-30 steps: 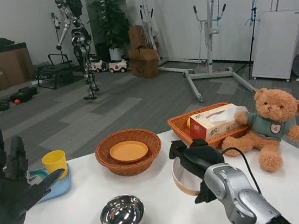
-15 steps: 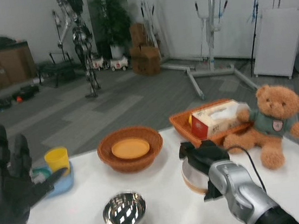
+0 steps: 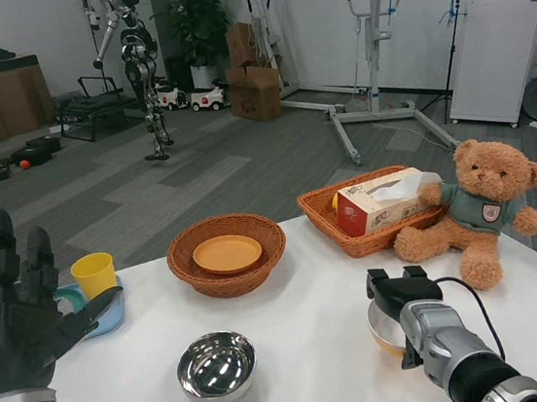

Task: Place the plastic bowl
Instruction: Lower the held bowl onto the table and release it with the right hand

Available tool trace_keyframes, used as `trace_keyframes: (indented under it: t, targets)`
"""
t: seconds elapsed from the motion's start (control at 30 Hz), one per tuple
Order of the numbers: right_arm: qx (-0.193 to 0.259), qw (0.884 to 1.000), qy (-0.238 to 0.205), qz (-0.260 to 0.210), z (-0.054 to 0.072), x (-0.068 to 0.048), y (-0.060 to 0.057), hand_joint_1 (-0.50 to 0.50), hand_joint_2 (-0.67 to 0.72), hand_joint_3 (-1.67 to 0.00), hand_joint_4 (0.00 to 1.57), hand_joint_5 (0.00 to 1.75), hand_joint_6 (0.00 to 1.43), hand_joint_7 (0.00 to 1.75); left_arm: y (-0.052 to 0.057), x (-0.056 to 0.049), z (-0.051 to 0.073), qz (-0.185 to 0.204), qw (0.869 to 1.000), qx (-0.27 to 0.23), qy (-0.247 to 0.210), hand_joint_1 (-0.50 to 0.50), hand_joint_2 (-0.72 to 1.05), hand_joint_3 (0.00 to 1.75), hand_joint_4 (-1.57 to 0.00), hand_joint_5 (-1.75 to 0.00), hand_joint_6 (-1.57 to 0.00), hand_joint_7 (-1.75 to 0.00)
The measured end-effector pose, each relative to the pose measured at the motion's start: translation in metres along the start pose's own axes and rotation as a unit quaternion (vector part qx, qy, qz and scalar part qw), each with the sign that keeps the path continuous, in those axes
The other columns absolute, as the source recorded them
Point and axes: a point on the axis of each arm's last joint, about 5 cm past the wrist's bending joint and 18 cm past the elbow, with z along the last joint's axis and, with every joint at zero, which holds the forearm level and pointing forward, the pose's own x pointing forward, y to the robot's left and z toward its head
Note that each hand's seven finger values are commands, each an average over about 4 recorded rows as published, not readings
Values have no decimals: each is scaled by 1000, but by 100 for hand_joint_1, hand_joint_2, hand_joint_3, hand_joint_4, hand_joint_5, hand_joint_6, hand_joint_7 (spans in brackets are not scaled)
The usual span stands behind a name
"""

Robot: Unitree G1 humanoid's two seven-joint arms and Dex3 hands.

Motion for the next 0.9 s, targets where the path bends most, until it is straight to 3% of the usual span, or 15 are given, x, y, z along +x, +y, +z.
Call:
trace_keyframes:
  t: [0.1,0.13,0.23,0.4,0.57,0.63,0.7,0.77,0.9]
  targets:
    - [2,1000,-4,8,0,0,6,-24,-40,-129,86,160,42,154,0,0,0,0,1000,0,0,-48,52,0,0,0,0,0]
    - [3,1000,-6,10,0,0,8,-26,-40,-127,71,148,27,145,0,0,0,0,1000,0,0,-48,52,0,0,0,0,0]
    - [6,1000,-11,15,3,0,11,-29,-35,-127,54,109,13,117,0,0,0,0,1000,0,0,-48,52,0,0,0,0,0]
    - [13,1000,-16,21,5,-1,14,-33,-32,-123,46,102,1,84,0,0,0,0,1000,-1,0,-48,52,0,0,0,0,0]
    - [21,999,-13,31,4,-2,19,-38,-22,-111,43,82,0,84,0,0,0,0,1000,-1,1,-48,52,0,0,0,0,0]
    - [21,999,-13,37,4,-2,20,-38,-19,-103,37,48,0,73,0,-1,0,1,1000,0,1,-48,52,0,0,0,0,0]
    - [21,999,-12,46,4,-2,20,-39,-8,-77,20,10,0,52,0,-1,0,1,1000,0,2,-48,52,0,0,0,0,0]
    - [21,998,-11,62,4,-3,21,-40,3,-54,4,0,0,38,0,-2,0,1,1000,0,3,-48,52,0,0,0,0,0]
    - [20,996,-3,87,2,-3,23,-42,14,-34,0,0,0,24,0,-2,-1,1,1000,0,3,-48,52,0,0,0,0,0]
